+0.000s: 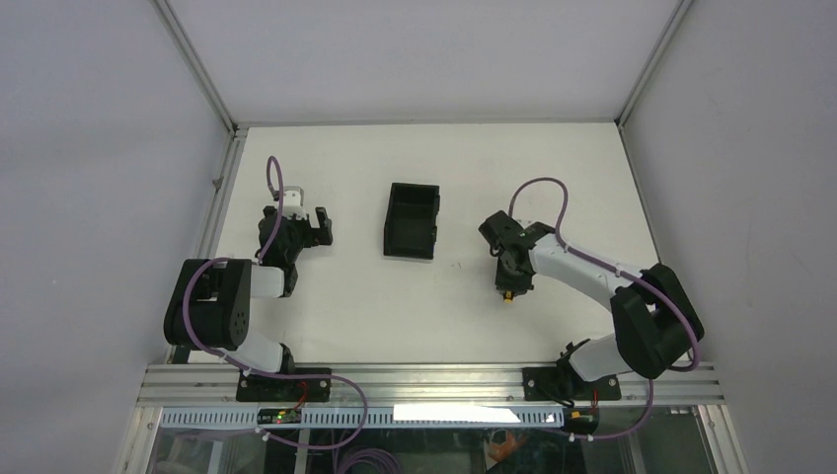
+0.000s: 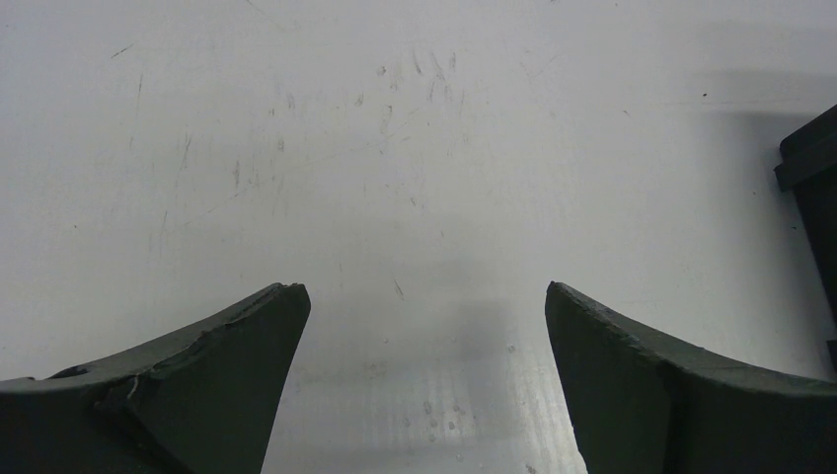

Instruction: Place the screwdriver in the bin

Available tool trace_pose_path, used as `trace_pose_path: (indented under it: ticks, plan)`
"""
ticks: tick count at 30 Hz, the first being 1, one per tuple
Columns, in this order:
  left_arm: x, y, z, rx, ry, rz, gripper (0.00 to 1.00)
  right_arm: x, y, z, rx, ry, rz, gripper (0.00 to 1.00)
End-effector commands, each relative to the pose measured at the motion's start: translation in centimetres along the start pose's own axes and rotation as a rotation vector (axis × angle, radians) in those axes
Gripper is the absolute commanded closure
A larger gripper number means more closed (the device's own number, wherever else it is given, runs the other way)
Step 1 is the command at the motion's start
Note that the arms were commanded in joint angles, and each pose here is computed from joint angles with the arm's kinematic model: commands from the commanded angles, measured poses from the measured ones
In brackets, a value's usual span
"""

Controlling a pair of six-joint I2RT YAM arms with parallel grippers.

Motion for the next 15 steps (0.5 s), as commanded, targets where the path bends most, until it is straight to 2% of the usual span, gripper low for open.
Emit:
trace_pose_path:
  ticks: [1, 4, 9, 15]
  plan:
    - [-0.1, -1.6, -0.6, 0.001, 0.018, -0.059, 0.01, -5.1, -6.1, -0.8, -0.05, 0.075, -0.22, 1.0]
    - [-0.1, -1.7, -0.6, 0.001, 0.017, -0.059, 0.01, -8.5, -9.0, -0.8, -0.065, 0.071, -0.312, 1.0]
    - [-0.1, -1.6, -0.6, 0.001, 0.017, -0.059, 0.01, -12.5, -11.6, 0.7, -0.083, -0.006, -0.365, 1.0]
    - [0.0, -1.6, -0.6, 0.0, 0.017, -0.059, 0.01, -15.3, -13.5, 7.2, -0.262, -0.186, -0.433, 1.0]
Point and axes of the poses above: each gripper's point midway between its finger pads, its own x axis out along the fingers, its own z axis along the line the jaws close on, y = z × x, the point moved 3 cm from there along -x, back along the fingers, and after that the axes turned 4 degrees about -x, right-handed, at the moved point
